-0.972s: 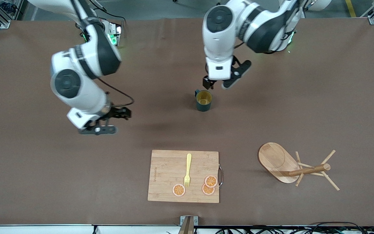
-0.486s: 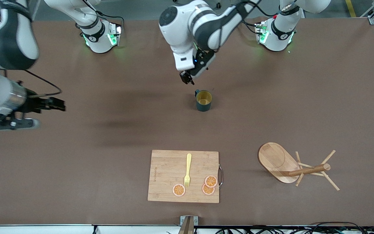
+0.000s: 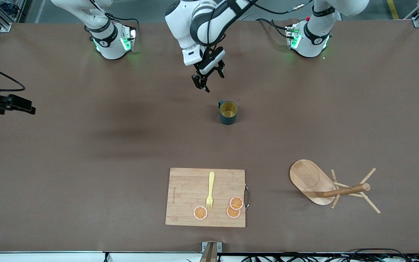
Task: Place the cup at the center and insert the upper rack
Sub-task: 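Withdraw the right gripper while the left gripper moves above the mug, then lower the left gripper and grasp the mug handle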
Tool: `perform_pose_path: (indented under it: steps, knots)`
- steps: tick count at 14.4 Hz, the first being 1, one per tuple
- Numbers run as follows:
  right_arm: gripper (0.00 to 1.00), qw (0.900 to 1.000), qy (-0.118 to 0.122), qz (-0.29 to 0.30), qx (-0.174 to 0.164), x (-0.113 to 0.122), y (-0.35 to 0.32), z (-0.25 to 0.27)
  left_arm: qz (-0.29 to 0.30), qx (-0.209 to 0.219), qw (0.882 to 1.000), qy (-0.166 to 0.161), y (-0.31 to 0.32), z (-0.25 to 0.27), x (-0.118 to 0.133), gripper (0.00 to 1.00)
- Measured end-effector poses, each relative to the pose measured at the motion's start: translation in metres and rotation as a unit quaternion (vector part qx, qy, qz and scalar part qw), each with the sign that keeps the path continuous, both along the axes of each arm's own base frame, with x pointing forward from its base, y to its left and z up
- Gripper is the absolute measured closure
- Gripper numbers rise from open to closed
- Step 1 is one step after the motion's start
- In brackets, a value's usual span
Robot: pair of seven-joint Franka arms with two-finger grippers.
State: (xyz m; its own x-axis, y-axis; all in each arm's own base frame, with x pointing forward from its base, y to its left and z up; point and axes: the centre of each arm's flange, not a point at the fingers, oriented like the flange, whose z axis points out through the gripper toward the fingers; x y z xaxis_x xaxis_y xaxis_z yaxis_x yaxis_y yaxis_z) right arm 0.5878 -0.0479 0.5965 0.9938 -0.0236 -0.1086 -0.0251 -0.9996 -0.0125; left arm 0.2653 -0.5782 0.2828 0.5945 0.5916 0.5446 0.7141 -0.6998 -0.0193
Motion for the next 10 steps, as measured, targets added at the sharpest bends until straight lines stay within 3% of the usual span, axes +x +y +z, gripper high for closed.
perform_pose_path:
  steps: [5,10]
  knots:
    - [0.00,1.000,0.000,0.002,0.001,0.004,0.003,-0.001,-0.016,0.028,0.996,-0.080,0.000,-0.068,-0.015,0.04]
    - [0.00,1.000,0.030,0.007,0.004,-0.004,0.009,-0.001,-0.030,0.046,0.992,-0.111,0.015,-0.094,-0.025,0.05]
